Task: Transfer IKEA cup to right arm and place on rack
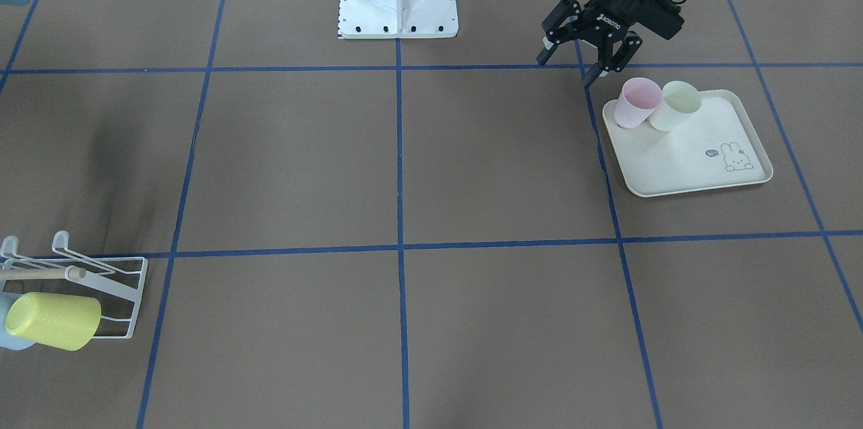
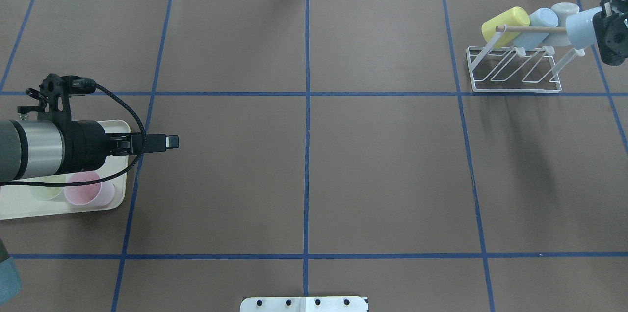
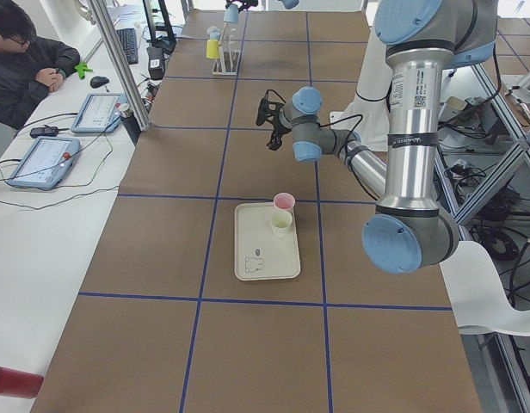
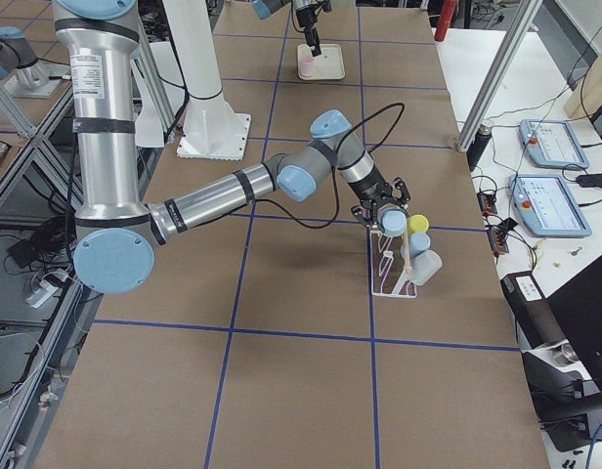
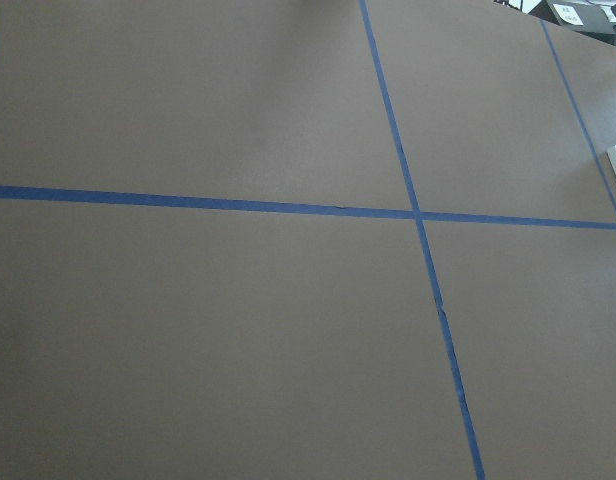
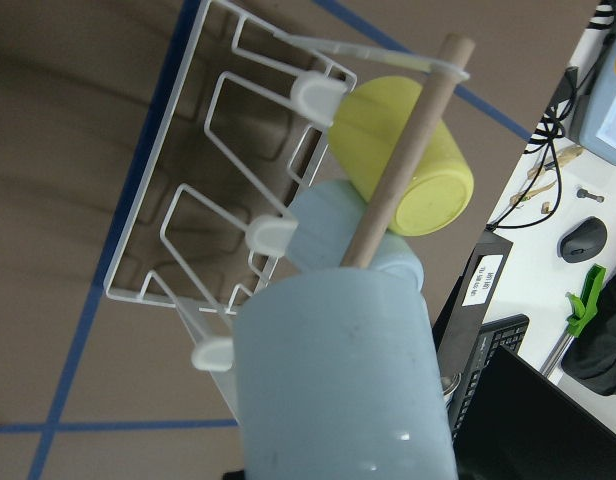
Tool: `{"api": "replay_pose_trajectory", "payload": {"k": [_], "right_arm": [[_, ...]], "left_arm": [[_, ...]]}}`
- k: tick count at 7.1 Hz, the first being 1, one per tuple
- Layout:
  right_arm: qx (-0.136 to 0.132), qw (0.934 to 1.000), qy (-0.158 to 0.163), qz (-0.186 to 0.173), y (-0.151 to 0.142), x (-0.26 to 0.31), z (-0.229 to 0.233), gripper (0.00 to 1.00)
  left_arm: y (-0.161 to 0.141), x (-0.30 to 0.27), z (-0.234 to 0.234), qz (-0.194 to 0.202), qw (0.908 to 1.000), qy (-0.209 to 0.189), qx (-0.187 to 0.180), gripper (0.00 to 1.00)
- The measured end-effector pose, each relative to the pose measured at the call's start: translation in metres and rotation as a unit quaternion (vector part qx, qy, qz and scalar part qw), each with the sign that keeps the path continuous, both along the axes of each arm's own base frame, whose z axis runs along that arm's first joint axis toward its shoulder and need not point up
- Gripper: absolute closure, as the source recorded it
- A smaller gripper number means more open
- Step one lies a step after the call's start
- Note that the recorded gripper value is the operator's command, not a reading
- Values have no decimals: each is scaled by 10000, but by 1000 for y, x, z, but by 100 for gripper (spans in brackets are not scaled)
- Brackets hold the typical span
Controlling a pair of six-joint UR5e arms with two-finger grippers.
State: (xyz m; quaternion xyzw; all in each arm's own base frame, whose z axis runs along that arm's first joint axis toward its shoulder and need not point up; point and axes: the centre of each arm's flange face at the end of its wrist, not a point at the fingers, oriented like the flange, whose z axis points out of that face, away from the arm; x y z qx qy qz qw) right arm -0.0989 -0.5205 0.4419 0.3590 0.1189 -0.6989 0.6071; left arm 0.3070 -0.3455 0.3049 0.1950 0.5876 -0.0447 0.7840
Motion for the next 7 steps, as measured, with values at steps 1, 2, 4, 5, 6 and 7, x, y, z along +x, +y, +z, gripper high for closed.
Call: {"api": "replay_pose_trajectory", "payload": {"k": [1,2,4,5,6,7], "right_arm": [[123,9988,428,-202,-3,2,10,100],[163,9965,761,-308,-4,0,21,100],[178,9928,1116,-386,0,-3,35,100],[168,9923,1164,-392,2,-3,38,100],[152,9921,1179,-410,3,-6,40,100],[134,9917,1194,-459,5,-12,43,100]], "left_arm": [[0,0,0,-7,10000,5,-3,0],[0,1,-1,-13,10000,11,-10,0],[-1,1,-1,-22,10000,19,-19,0],[-1,1,-1,-25,10000,25,-18,0],[-1,2,-1,-24,10000,27,-19,0],[-1,2,-1,-19,10000,24,-25,0]]}}
